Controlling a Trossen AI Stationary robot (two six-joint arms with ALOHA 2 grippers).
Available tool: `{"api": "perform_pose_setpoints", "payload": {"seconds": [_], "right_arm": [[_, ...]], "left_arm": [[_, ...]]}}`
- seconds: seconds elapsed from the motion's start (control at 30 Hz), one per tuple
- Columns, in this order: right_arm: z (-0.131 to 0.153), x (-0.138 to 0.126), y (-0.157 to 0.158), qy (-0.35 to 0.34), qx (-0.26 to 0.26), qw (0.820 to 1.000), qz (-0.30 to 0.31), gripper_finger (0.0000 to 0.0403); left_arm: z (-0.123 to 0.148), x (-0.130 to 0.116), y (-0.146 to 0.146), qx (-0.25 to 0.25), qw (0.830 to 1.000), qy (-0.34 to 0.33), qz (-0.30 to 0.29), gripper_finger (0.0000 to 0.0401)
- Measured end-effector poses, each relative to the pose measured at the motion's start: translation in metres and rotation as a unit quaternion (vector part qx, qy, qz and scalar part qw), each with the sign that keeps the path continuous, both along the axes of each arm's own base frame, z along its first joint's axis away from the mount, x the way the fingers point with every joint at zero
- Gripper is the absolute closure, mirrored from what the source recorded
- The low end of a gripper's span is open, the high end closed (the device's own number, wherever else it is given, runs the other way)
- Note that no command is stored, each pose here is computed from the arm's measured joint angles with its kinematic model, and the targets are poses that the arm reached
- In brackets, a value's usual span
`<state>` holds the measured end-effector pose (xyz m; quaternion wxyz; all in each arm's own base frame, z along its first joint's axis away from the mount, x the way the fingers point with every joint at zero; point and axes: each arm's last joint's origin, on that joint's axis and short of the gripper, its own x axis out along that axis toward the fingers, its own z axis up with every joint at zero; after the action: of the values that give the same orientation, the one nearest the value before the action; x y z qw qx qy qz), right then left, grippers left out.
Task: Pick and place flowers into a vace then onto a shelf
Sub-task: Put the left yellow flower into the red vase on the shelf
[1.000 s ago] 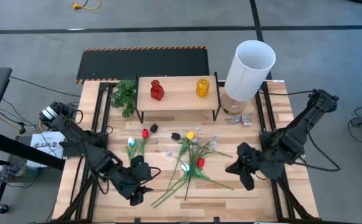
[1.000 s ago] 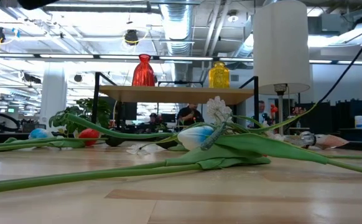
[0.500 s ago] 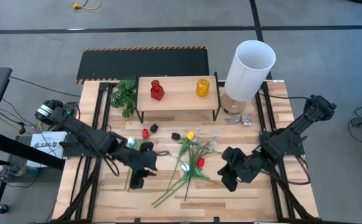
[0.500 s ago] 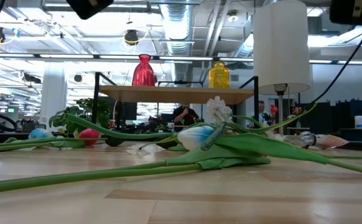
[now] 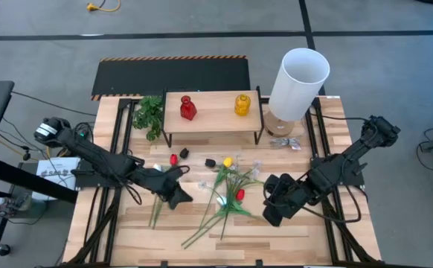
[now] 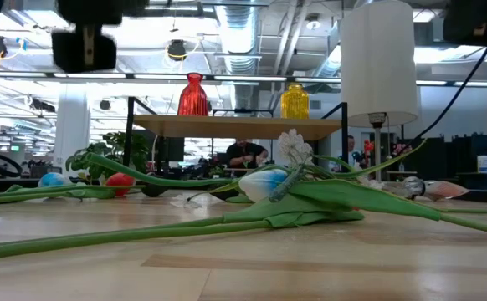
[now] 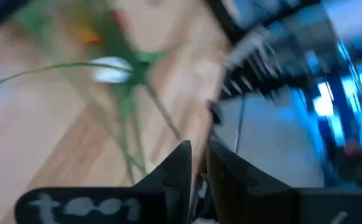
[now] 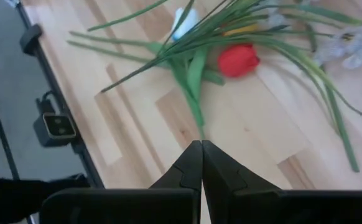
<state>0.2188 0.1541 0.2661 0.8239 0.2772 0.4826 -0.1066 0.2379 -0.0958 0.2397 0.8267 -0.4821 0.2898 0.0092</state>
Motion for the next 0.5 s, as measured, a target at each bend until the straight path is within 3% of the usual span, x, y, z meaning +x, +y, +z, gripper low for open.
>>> {"api": "perform_pose_setpoints", "payload": {"seconds": [0.13, 0.3, 0.5], "right_arm": [[0.001, -0.003, 0.004, -0.004, -0.005, 1.0, 0.021, 0.0403], [0.002, -0.007, 0.012, -0.017, -0.004, 0.999, 0.028, 0.0403], [0.003, -0.014, 0.021, -0.02, 0.005, 0.999, 0.026, 0.0403]], "left_arm": [[-0.022, 0.011, 0.003, -0.035, 0.996, 0.057, 0.065, 0.0362], [-0.045, 0.031, 0.01, -0.033, 0.994, 0.069, 0.084, 0.0353], [-0.065, 0.048, 0.019, -0.067, 0.989, 0.088, 0.098, 0.0341]]}}
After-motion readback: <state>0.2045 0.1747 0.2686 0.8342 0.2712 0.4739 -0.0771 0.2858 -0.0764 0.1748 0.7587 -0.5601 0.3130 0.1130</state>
